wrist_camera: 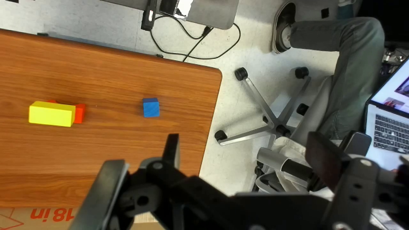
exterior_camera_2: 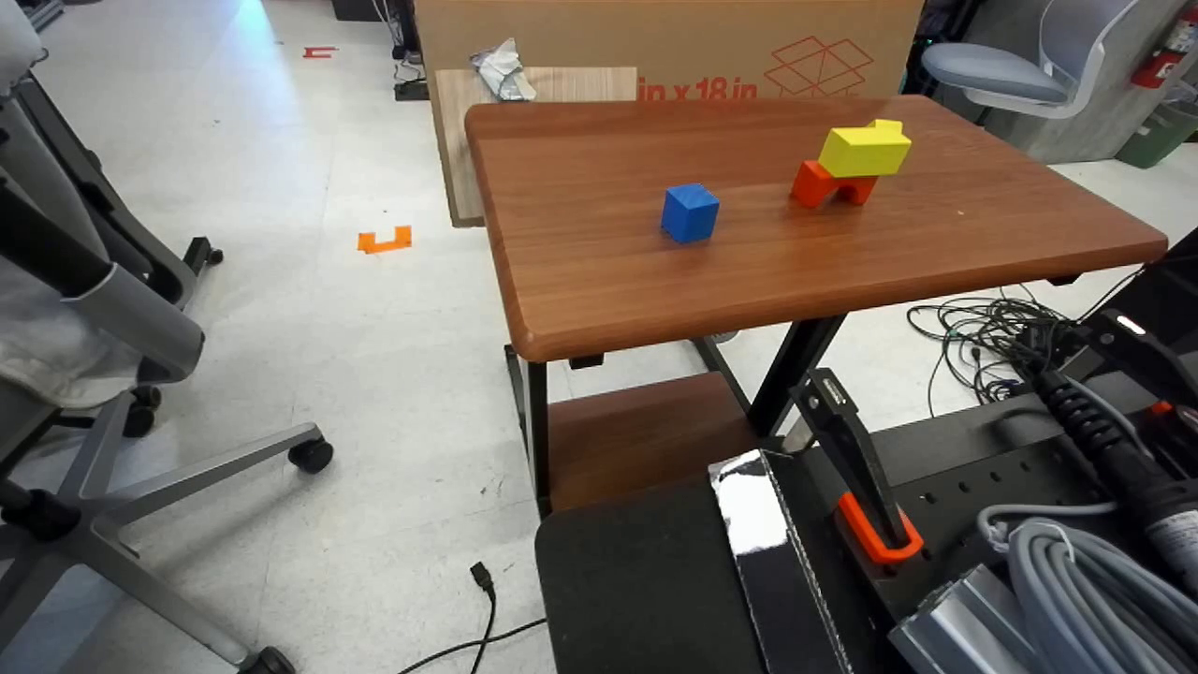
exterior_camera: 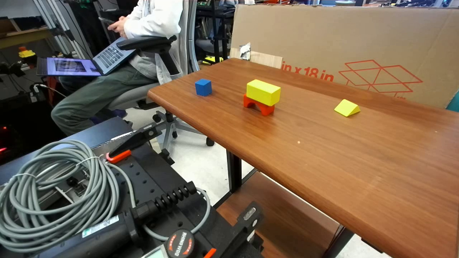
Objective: Put the yellow rectangular block directly on the table
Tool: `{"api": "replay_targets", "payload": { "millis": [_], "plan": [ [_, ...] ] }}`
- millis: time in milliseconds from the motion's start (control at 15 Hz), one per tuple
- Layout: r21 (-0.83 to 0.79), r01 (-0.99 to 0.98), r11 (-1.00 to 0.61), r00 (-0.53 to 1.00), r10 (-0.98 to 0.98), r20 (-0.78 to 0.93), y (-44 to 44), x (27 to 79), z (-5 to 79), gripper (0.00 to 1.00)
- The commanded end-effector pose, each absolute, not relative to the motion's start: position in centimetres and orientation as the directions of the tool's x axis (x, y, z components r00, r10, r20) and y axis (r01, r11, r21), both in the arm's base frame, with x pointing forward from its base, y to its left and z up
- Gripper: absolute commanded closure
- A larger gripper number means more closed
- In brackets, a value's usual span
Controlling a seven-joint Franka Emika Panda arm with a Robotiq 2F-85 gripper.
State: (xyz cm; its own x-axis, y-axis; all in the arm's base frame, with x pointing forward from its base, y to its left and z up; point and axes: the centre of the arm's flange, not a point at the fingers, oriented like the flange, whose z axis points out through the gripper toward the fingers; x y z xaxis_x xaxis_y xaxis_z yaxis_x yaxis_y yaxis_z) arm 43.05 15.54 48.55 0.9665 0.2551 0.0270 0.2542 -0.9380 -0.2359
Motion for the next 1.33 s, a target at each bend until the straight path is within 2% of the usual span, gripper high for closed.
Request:
{"api": "replay_targets", "payload": {
  "millis": [0, 667, 1267],
  "plan": [
    [-0.233, 0.237, -0.943, 0.971, 0.239, 0.021, 15.9, 43.6, 48.1, 0.0],
    [-0.152, -0.088, -0.984, 0.996, -0.089, 0.001, 9.1, 48.6, 41.8, 0.0],
    [-0.007, -0.217, -0.976, 0.976, -0.217, 0.01, 3.3, 50.6, 34.7, 0.0]
  ]
}}
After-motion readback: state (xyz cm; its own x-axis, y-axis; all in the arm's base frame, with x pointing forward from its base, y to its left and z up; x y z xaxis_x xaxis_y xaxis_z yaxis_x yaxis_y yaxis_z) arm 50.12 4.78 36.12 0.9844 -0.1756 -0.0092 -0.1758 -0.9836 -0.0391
